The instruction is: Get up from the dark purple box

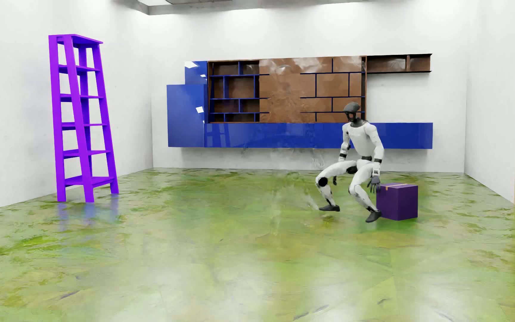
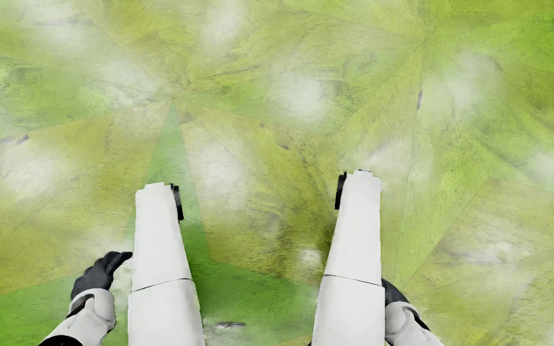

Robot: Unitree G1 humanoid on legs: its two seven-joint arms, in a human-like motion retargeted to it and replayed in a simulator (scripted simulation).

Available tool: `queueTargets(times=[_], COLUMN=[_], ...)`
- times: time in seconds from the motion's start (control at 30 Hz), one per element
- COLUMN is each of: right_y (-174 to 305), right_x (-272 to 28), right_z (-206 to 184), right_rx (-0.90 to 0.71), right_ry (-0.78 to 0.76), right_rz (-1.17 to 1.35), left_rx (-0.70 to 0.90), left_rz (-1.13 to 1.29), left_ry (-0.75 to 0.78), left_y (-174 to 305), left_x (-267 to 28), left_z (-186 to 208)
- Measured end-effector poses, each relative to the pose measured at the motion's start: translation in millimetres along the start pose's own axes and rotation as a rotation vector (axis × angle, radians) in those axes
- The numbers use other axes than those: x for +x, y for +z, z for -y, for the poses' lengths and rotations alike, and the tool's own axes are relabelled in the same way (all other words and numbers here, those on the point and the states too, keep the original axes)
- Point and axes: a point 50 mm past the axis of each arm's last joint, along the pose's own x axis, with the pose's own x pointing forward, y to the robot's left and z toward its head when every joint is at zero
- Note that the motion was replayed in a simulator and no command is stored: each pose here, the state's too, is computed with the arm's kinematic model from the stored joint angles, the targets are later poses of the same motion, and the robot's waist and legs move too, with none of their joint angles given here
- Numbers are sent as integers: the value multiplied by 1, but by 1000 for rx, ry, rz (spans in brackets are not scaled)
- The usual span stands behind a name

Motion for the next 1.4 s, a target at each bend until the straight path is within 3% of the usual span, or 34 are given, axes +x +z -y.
queueTargets(times=[0.1, 0.3, 0.73, 0.87, 1.13, 1.33, 1.4], right_y=[-7, -9, 5, 10, 29, -31, -50], right_x=[-2, -3, 3, 6, 10, -14, -25], right_z=[-14, -9, 4, 14, 26, -10, -25], right_rx=[163, 33, 18, -3, -28, 4, -12], right_ry=[-39, -31, -21, -41, -55, 57, 86], right_rz=[-79, -48, 17, 27, 115, -15, -73], left_rx=[-7, 15, -56, -15, -38, 84, 7], left_rz=[-38, -71, -87, -113, -222, -219, -103], left_ry=[-70, -102, -71, -71, -141, -310, -318], left_y=[0, -6, -16, -19, -46, -51, -25], left_x=[-4, -12, -11, -11, -32, -49, -46], left_z=[17, 34, 23, 23, 49, 77, 81])
